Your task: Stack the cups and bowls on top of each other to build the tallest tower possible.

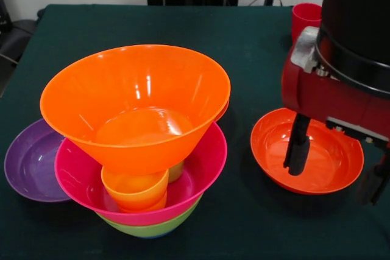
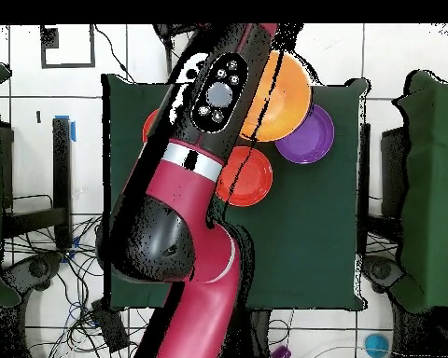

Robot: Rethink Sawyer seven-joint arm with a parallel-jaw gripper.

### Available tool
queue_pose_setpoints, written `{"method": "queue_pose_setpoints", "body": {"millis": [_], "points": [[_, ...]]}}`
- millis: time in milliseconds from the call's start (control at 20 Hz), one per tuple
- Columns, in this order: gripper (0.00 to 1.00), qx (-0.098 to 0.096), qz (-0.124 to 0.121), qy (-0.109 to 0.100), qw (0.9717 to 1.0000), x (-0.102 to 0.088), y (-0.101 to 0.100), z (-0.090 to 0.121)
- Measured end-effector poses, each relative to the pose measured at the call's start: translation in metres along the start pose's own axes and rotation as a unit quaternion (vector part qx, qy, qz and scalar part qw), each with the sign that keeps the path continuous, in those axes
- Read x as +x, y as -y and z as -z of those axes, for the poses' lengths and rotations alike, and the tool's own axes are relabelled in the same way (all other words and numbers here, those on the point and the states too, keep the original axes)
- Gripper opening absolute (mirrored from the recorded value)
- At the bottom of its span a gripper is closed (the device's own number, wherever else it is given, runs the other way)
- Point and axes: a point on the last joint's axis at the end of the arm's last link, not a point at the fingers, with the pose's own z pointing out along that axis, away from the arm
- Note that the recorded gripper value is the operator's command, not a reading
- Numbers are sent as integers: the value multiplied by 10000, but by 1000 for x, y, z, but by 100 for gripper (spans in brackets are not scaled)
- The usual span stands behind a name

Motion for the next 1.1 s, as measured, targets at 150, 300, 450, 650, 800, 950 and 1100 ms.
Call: {"method": "queue_pose_setpoints", "body": {"millis": [150,300,450,650,800,950,1100], "points": [[100,18,24,-6,10000,5,-6,-4],[100,44,64,-26,10000,13,-13,-11],[100,68,104,-62,9999,20,-19,-18],[100,129,162,-142,9997,29,-26,-34],[100,236,192,-199,9993,35,-26,-49],[100,409,208,-274,9986,40,-20,-71],[100,489,207,-312,9981,41,-16,-81]]}}
